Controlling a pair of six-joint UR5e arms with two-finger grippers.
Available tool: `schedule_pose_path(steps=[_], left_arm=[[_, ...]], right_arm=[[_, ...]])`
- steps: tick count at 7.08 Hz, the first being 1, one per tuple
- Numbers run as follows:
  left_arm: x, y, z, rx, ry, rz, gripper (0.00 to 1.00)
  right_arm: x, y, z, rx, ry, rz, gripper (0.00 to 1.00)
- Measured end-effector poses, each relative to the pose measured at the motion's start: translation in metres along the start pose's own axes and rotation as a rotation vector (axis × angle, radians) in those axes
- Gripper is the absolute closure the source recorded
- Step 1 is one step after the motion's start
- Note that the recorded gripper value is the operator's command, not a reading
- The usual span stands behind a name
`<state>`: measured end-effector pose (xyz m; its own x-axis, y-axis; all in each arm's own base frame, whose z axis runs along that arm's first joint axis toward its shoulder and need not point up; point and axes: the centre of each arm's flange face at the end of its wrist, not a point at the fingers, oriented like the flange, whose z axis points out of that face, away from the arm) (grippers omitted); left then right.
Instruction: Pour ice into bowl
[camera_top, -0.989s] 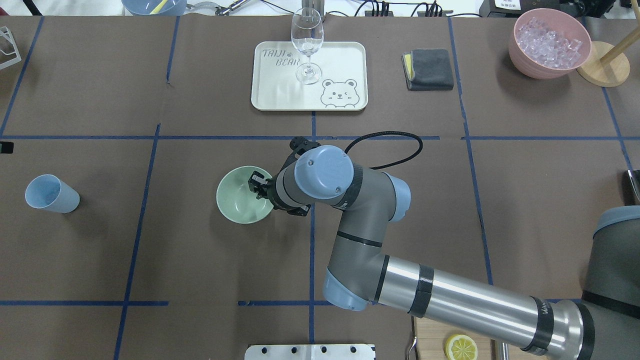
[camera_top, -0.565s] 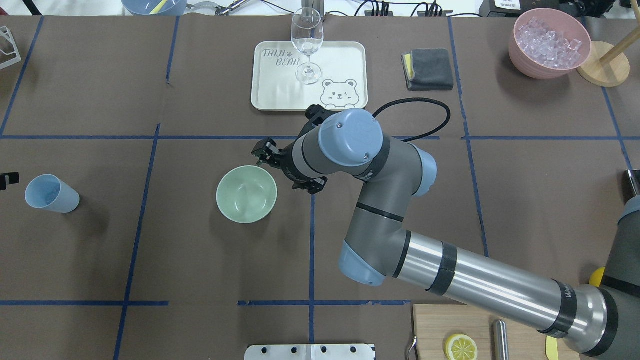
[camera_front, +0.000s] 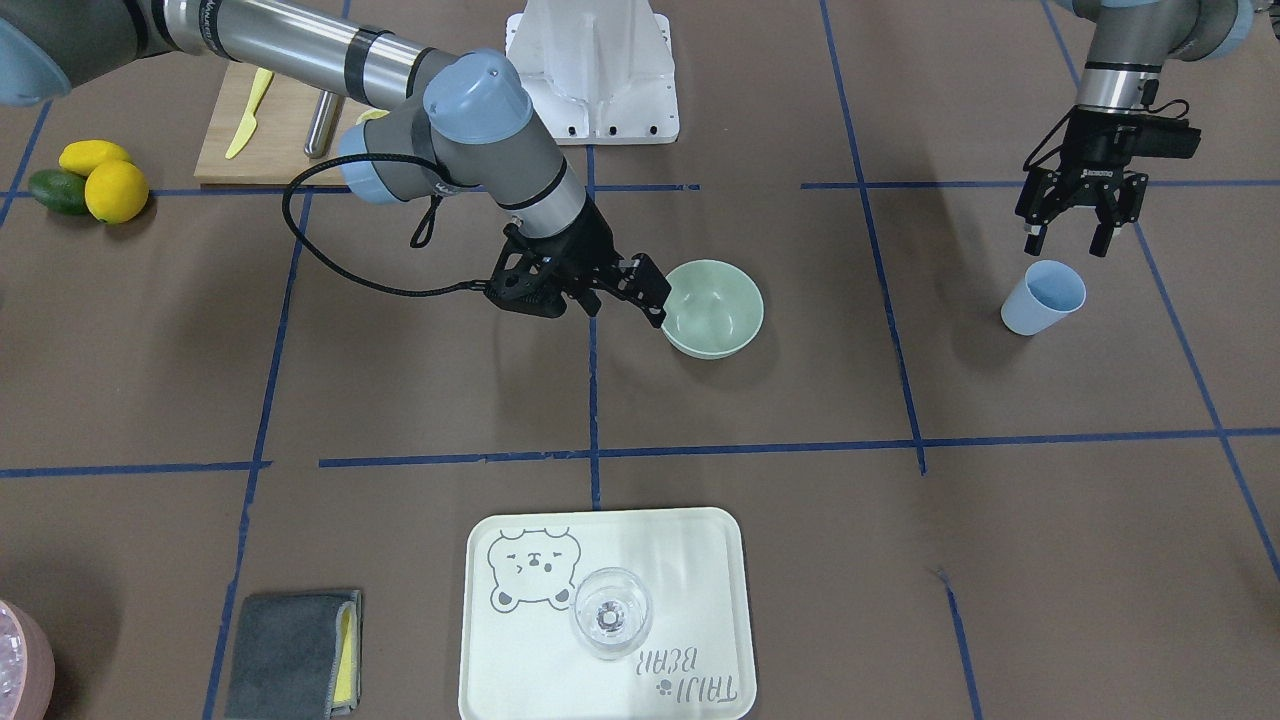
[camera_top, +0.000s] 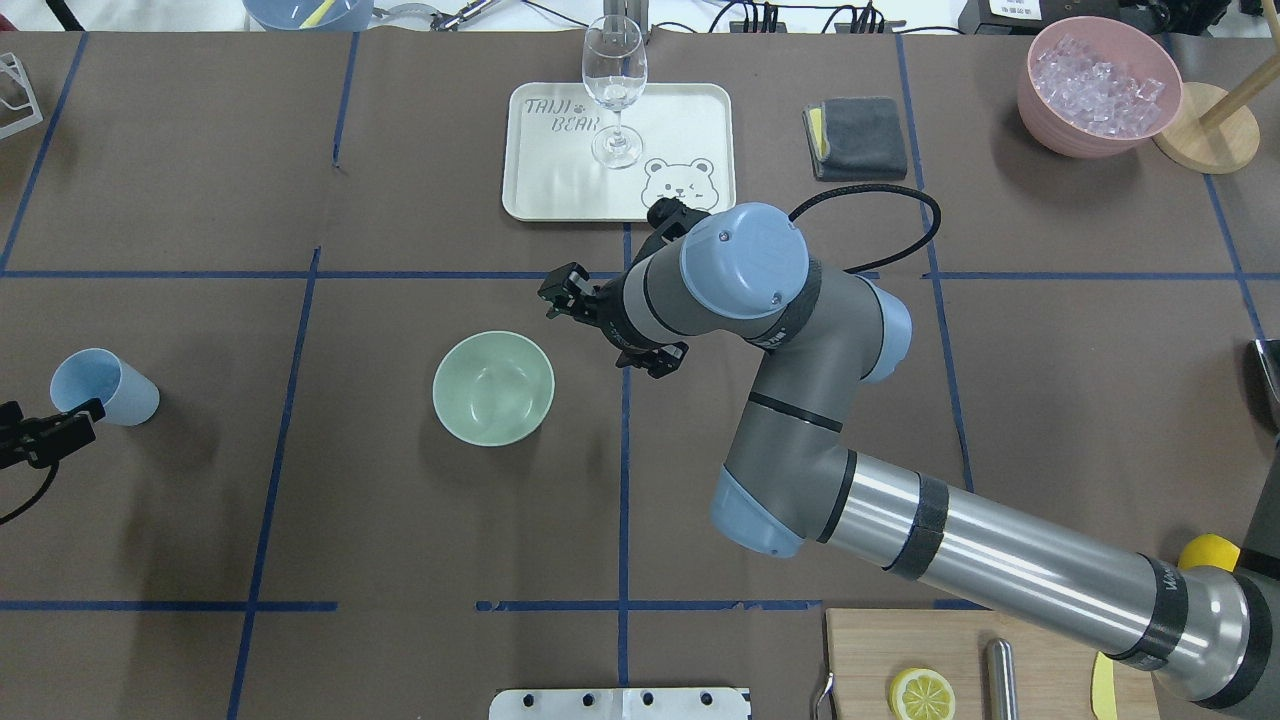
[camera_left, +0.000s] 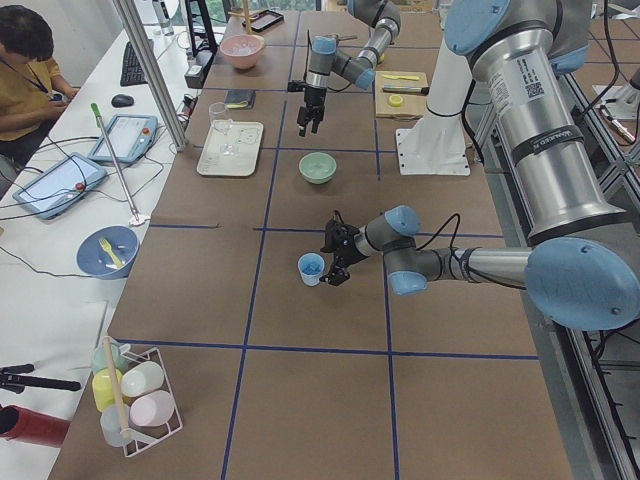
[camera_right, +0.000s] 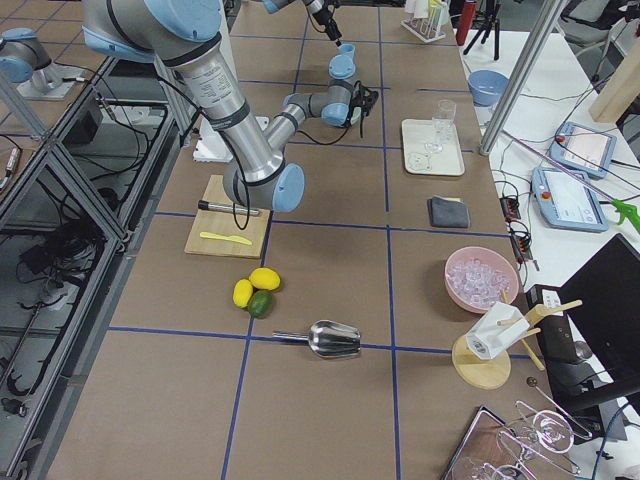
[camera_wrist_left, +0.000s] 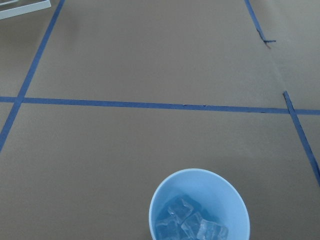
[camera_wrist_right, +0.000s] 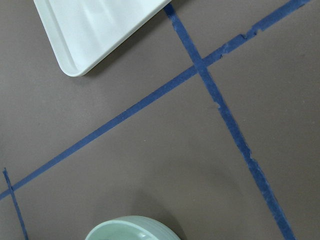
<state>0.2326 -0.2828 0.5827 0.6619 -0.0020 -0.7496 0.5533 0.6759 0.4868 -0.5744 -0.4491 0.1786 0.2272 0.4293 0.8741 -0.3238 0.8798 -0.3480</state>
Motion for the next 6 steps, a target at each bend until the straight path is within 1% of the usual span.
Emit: schedule_pose_path(steps=[1,2,3,6], left_arm=[[-0.002,0.012,0.002,0.07,-0.019,0.028,0.01],[-0.007,0.022,0.005,0.118,-0.037,0.056,0.01],[-0.008,0.031,0.008,0.144,-0.041,0.067,0.01],[0.011,0.058,0.024,0.208,-0.023,0.058,0.01]], right_arm=[[0.004,-0.001,-0.002,0.0,-0.001,-0.001,0.0],[0.007,-0.001,-0.006,0.0,-0.002,-0.001,0.0],[0.011,0.0,-0.009,-0.001,-0.004,-0.002,0.0],[0.021,-0.002,-0.013,-0.002,-0.002,-0.002,0.0]])
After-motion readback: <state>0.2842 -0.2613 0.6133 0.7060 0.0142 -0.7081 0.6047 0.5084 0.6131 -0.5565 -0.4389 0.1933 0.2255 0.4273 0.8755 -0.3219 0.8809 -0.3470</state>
